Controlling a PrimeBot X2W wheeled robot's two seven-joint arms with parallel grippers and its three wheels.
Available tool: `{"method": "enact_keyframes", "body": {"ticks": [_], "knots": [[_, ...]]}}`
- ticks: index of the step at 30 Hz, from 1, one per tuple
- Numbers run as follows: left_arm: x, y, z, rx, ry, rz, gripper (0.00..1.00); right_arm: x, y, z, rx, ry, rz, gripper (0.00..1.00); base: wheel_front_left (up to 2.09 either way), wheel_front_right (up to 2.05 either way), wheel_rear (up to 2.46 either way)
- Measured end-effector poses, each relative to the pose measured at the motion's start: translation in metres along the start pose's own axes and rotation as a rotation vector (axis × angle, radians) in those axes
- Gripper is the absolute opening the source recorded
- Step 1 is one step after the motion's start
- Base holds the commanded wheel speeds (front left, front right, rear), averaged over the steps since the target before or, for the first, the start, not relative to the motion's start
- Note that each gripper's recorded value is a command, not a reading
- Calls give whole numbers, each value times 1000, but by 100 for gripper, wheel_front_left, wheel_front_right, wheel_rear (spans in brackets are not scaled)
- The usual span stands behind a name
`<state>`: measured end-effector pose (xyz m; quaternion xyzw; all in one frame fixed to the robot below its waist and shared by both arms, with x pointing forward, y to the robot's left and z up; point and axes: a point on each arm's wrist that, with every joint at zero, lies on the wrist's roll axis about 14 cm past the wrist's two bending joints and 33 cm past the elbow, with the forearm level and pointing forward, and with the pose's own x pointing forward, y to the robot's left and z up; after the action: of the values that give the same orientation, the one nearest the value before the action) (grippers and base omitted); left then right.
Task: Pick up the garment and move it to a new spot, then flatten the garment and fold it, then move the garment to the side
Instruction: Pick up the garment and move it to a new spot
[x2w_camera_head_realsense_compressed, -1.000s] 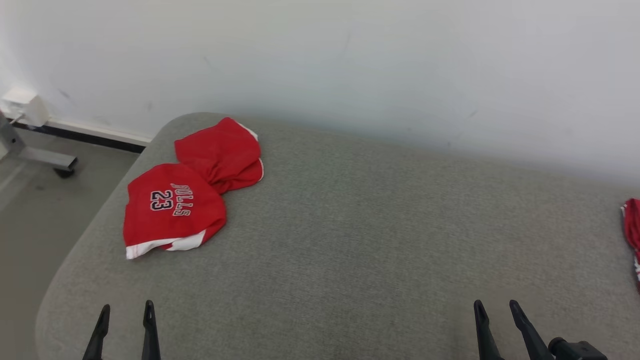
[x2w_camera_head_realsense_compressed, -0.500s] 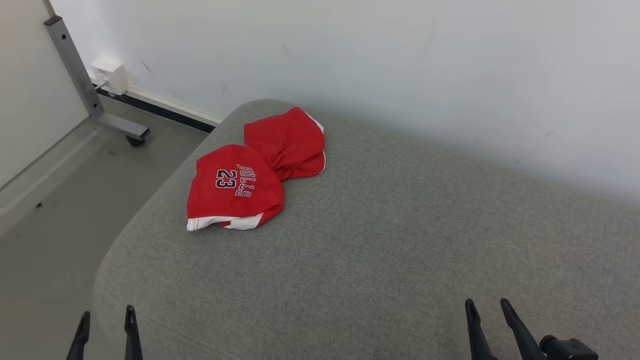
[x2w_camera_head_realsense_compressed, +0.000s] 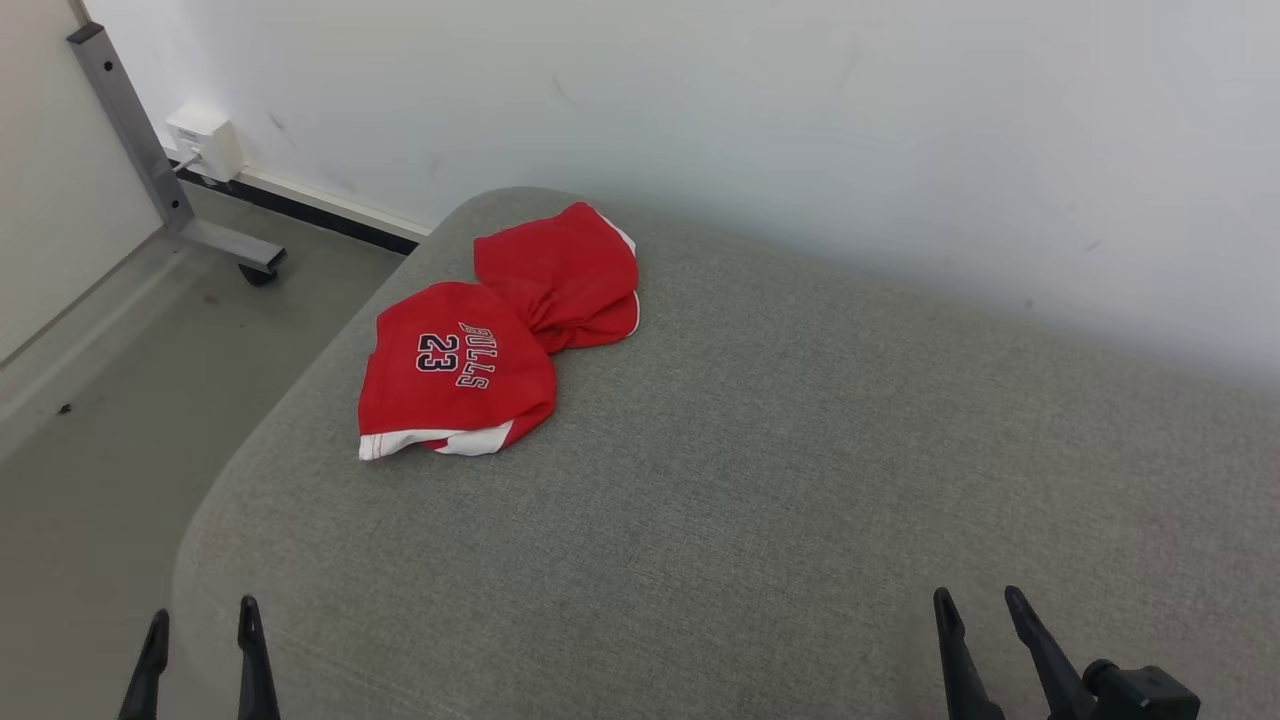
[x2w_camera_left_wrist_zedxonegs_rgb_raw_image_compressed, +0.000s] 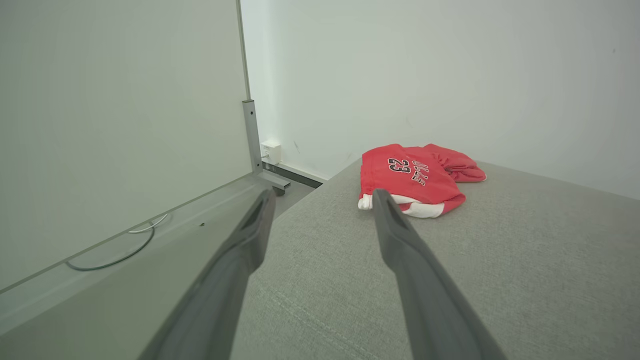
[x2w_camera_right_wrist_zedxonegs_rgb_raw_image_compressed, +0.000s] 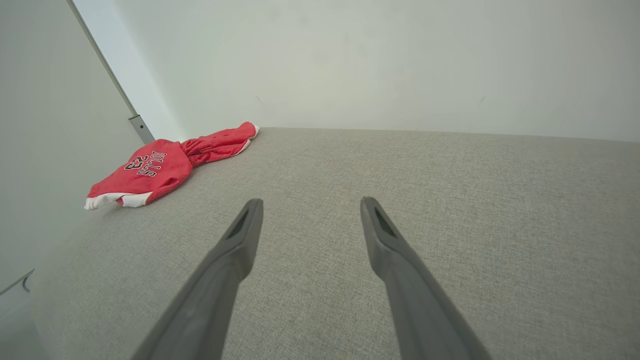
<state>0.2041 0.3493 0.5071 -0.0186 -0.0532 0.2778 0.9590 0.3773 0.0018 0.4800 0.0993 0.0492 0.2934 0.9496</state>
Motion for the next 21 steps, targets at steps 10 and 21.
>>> {"method": "enact_keyframes", "body": {"ticks": [10, 21], "knots": [[71, -29, 43, 1, -120, -87, 100, 5, -41, 11, -38, -18, -81, 100, 0, 0, 0], [193, -95, 90, -7, -214, -208, 100, 11, -123, 35, -113, -68, -238, 100, 0, 0, 0]]}}
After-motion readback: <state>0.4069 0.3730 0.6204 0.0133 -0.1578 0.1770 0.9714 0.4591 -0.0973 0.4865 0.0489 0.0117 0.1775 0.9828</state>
